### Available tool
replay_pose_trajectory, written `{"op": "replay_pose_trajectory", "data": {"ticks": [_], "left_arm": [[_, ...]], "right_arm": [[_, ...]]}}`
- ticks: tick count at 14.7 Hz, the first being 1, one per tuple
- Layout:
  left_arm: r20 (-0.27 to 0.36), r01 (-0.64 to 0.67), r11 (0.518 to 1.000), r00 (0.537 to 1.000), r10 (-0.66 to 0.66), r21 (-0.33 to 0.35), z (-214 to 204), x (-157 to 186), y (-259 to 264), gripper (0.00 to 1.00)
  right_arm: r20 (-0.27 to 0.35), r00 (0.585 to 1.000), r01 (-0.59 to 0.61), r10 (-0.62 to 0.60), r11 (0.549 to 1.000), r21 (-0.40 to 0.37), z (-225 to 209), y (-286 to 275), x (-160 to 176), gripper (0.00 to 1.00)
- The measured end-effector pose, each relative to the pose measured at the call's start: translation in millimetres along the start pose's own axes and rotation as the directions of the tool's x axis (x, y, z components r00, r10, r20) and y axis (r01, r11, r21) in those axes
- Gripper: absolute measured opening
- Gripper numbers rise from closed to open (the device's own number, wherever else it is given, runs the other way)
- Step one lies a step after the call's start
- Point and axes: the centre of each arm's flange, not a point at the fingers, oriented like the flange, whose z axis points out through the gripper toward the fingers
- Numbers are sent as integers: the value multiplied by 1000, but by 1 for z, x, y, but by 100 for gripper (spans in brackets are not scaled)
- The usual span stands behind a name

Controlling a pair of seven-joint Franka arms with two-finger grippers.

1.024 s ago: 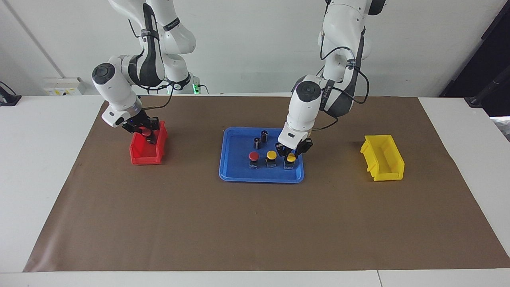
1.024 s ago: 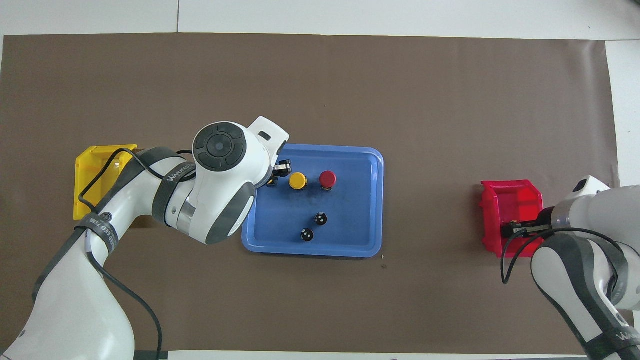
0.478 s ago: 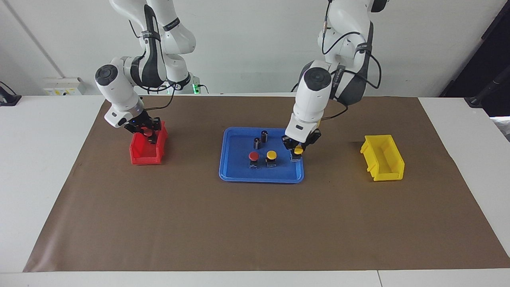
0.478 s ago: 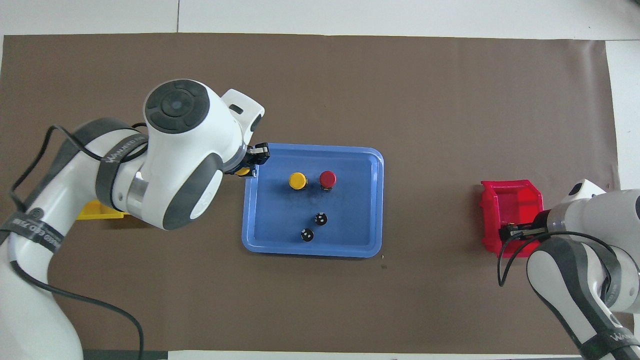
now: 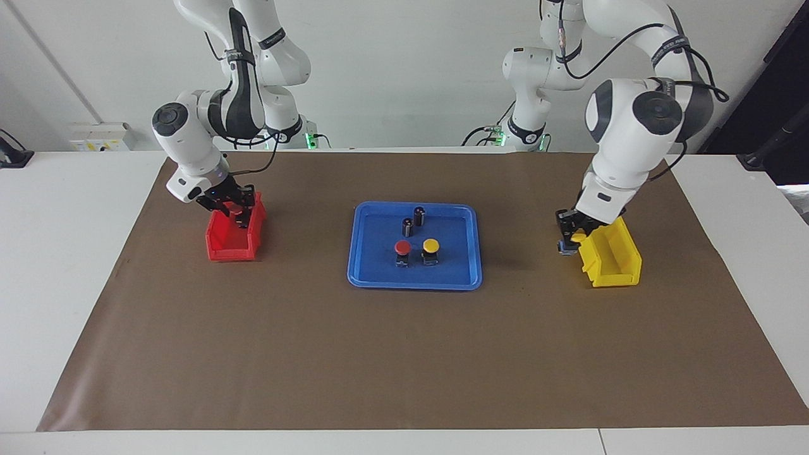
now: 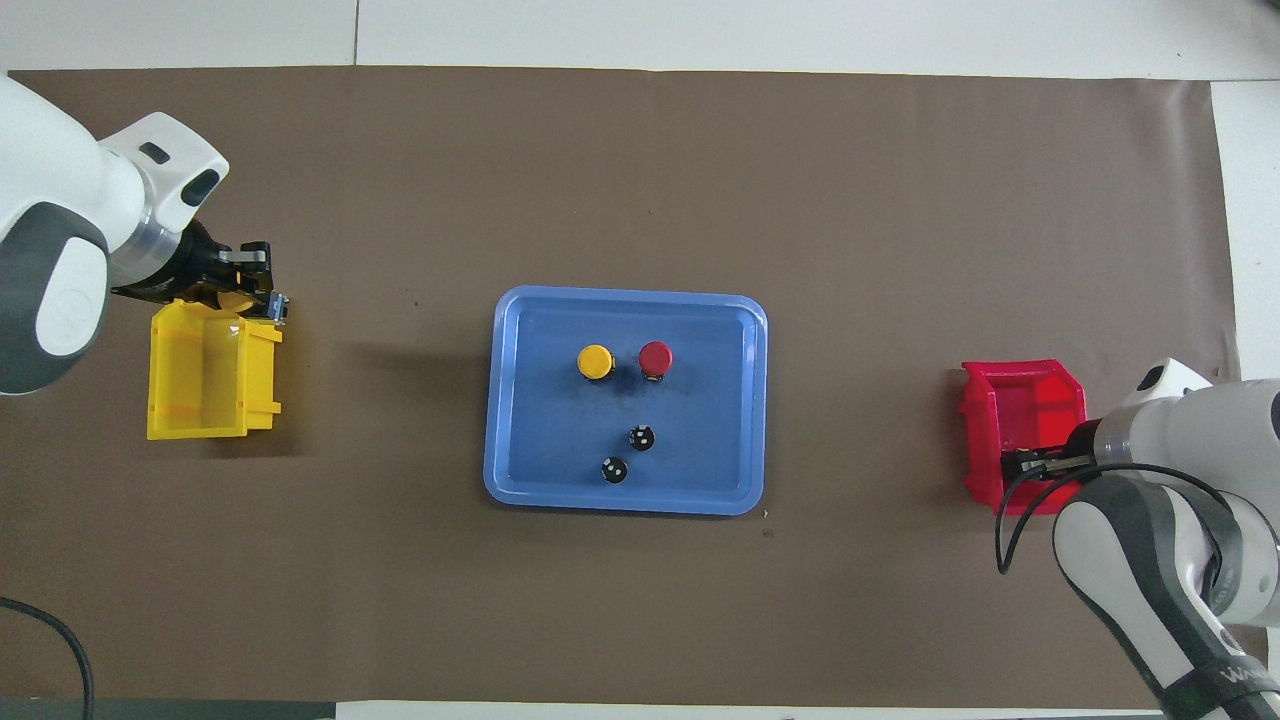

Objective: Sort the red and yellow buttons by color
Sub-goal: 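Drop the yellow button into the yellow bin with the left gripper, then grasp the remaining red button with the right gripper while the left gripper withdraws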

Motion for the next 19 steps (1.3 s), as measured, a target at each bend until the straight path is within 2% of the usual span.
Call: {"op": "replay_pose_trajectory", "data": {"ticks": [3, 6, 7, 9, 10, 14, 17, 19], "left_arm": [[31, -30, 1000, 999, 30, -3, 15, 2, -57, 41], [81, -29, 1000, 996, 30, -9, 38, -16, -78, 41], [88, -26, 1000, 996, 27, -11, 46, -23, -80, 41], [60, -23, 1000, 998, 24, -16, 63, -36, -83, 41], [44, -24, 1000, 999, 24, -19, 72, -41, -83, 41], [2, -29, 999, 1000, 29, -24, 103, -52, -80, 41], [-3, -19, 999, 1000, 19, -26, 121, -58, -85, 41], [5, -7, 1000, 1000, 7, -27, 127, -61, -91, 41]], "right_arm": [[2, 1000, 6, -6, 1000, -1, -23, 0, 11, 63], [3, 999, 32, -32, 999, -5, -62, -8, 27, 63], [2, 999, 47, -47, 999, -7, -78, -15, 33, 63], [-7, 998, 57, -57, 998, -13, -117, -37, 52, 65], [-28, 998, 55, -56, 998, -20, -138, -54, 67, 70], [-85, 996, -7, 6, 1000, -16, -179, -162, 128, 73], [-107, 992, -72, 71, 997, -6, -178, -264, 173, 73], [-96, 991, -95, 93, 995, -15, -153, -321, 194, 73]]}}
